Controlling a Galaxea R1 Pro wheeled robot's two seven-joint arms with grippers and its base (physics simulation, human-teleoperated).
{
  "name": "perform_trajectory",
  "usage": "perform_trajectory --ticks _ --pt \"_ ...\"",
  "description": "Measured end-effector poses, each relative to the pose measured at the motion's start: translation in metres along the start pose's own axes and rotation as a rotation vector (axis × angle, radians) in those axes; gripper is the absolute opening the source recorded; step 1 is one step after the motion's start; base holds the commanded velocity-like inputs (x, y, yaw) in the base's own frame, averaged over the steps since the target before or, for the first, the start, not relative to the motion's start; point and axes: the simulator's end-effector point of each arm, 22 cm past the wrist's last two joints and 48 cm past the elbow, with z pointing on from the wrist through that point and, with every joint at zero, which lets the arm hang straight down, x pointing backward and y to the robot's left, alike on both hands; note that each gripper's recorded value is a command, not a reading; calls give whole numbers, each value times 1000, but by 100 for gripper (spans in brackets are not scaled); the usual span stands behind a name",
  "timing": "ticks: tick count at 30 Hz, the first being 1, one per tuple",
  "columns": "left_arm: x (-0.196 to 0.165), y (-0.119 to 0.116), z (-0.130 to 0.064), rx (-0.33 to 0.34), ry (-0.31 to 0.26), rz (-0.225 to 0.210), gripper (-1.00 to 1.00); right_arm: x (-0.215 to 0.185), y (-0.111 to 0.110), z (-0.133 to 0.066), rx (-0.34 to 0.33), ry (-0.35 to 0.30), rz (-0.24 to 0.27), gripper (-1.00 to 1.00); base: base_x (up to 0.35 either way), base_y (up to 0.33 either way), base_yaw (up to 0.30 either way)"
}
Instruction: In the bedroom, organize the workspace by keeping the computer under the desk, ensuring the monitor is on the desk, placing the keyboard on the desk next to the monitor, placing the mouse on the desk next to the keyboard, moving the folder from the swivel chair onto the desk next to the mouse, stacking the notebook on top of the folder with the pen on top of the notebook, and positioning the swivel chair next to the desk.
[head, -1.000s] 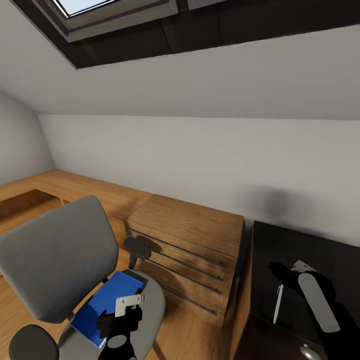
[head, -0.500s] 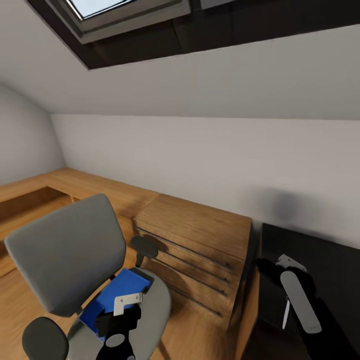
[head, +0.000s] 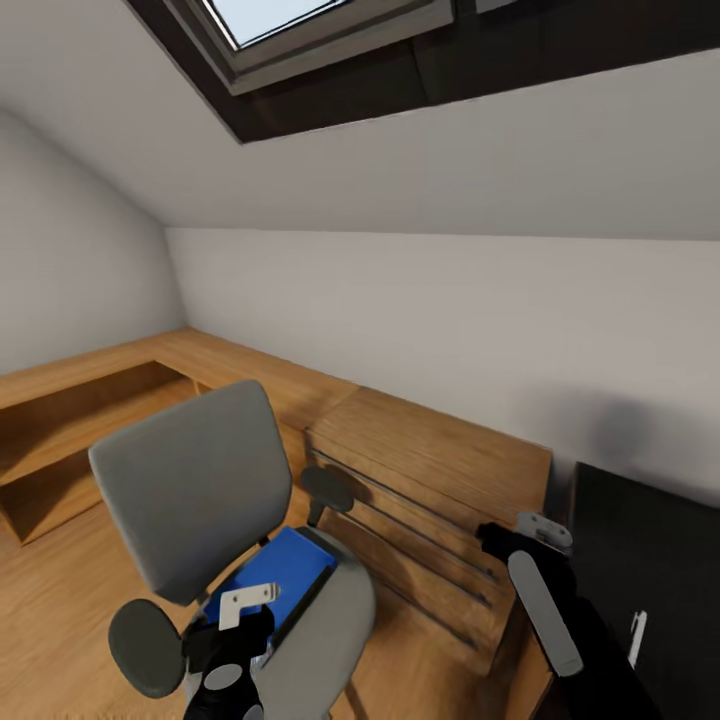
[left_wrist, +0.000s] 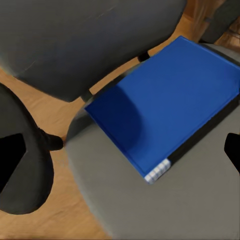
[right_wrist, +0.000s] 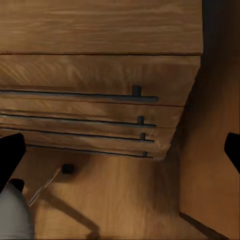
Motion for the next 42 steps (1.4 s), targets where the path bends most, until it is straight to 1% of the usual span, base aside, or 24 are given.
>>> perform_trajectory --ticks 11,18,21,23,26,29,32,33,34,37,42 --pt "-4 15 5 -30 2 -29 100 8 10 1 -10 0 -28 100 0 0 274" --pt "-8 20 5 -36 -5 -43 100 9 12 1 -12 0 -33 100 0 0 274" --pt "-9 34 10 -64 2 -65 100 9 12 1 -13 1 -33 100 0 0 274" --pt "-9 39 12 -74 4 -73 100 9 12 1 -13 1 -33 100 0 0 274" --pt "-9 55 17 -105 12 -102 100 9 12 1 -13 1 -33 100 0 0 274" --pt "-8 60 19 -108 19 -119 100 9 12 1 -14 0 -34 100 0 0 274" --pt "-6 64 24 -91 34 -154 100 12 17 0 -22 1 -49 100 0 0 274" --pt "-4 64 31 -28 55 -216 100 14 23 -2 -31 0 -65 100 0 0 274" --pt "-4 65 34 -10 58 -237 100 14 25 -2 -33 -2 -68 100 0 0 274" --pt "-5 72 39 7 62 -268 100 14 26 -2 -35 -6 -68 100 0 0 274" --pt "-5 83 43 5 63 -300 100 16 26 -1 -34 -4 -70 100 0 0 274"
